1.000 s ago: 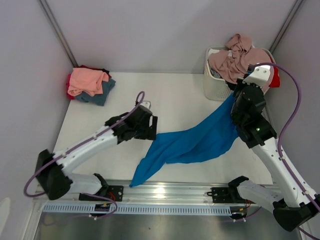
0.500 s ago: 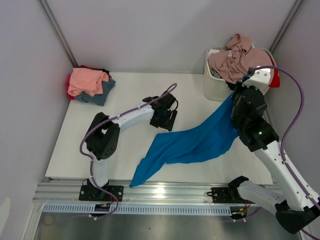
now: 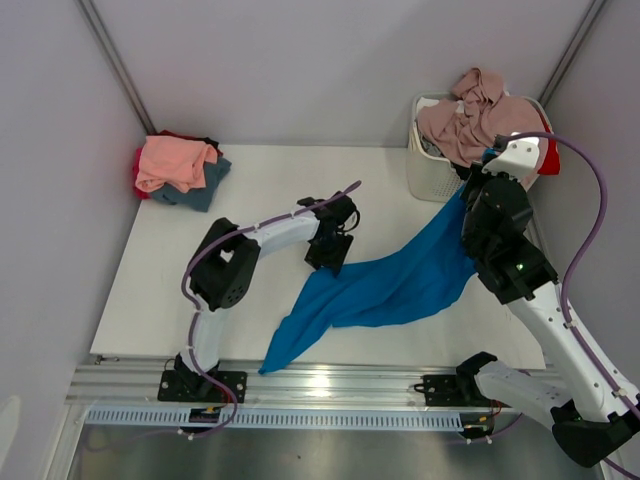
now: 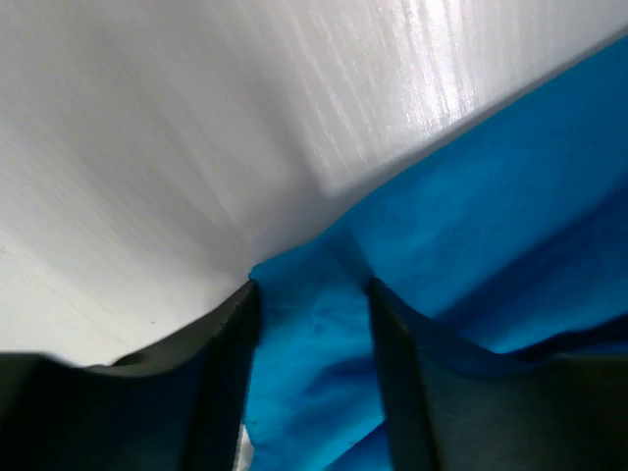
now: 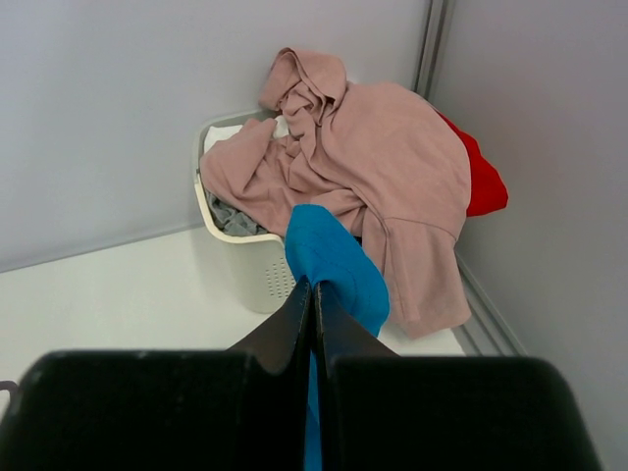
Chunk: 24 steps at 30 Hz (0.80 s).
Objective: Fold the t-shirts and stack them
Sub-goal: Flatten out the tshirt
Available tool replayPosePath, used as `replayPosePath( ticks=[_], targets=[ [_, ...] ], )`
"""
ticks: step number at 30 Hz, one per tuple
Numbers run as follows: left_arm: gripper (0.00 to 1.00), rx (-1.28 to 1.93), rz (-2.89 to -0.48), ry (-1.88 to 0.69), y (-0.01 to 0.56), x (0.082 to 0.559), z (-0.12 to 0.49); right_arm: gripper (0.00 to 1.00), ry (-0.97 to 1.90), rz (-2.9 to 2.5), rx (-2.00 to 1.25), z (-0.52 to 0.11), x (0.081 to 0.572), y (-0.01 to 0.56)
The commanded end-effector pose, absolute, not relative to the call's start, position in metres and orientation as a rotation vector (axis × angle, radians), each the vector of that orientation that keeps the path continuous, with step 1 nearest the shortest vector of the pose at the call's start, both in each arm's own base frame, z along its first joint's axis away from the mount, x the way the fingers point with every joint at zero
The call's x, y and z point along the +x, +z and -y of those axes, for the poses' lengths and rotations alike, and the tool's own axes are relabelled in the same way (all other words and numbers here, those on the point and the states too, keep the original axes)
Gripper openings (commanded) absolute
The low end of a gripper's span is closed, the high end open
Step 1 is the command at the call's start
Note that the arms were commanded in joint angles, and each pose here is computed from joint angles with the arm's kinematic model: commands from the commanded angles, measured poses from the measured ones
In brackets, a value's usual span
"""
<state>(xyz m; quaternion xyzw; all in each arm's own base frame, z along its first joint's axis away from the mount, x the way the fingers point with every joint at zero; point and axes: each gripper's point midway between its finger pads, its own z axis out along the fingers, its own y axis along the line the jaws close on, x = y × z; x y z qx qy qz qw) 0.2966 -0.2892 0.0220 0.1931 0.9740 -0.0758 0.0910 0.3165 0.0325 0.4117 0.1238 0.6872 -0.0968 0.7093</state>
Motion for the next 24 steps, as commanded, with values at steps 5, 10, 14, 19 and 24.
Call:
replayPosePath(
  ticks=[5,10,14,19,24],
  targets=[
    [0.01,0.612,-2.855,-0.254,0.038,0.309,0.298,0.00,-0.151,-1.473,0.295,-0.036,0.310,0.430],
    [0.00,0.540,-2.736,-0.166,0.072,0.334,0.288,0.00,-0.149,-1.498,0.267,-0.042,0.312,0.420],
    [0.01,0.330,-2.544,-0.022,0.148,0.380,0.237,0.00,-0.146,-1.510,0.250,-0.046,0.312,0.416],
    [0.01,-0.033,-2.192,0.072,0.280,0.393,0.128,0.00,-0.147,-1.525,0.236,-0.048,0.312,0.411],
    [0.01,-0.179,-1.982,0.112,0.328,0.341,0.067,0.00,-0.147,-1.537,0.225,-0.051,0.312,0.404]
  ],
)
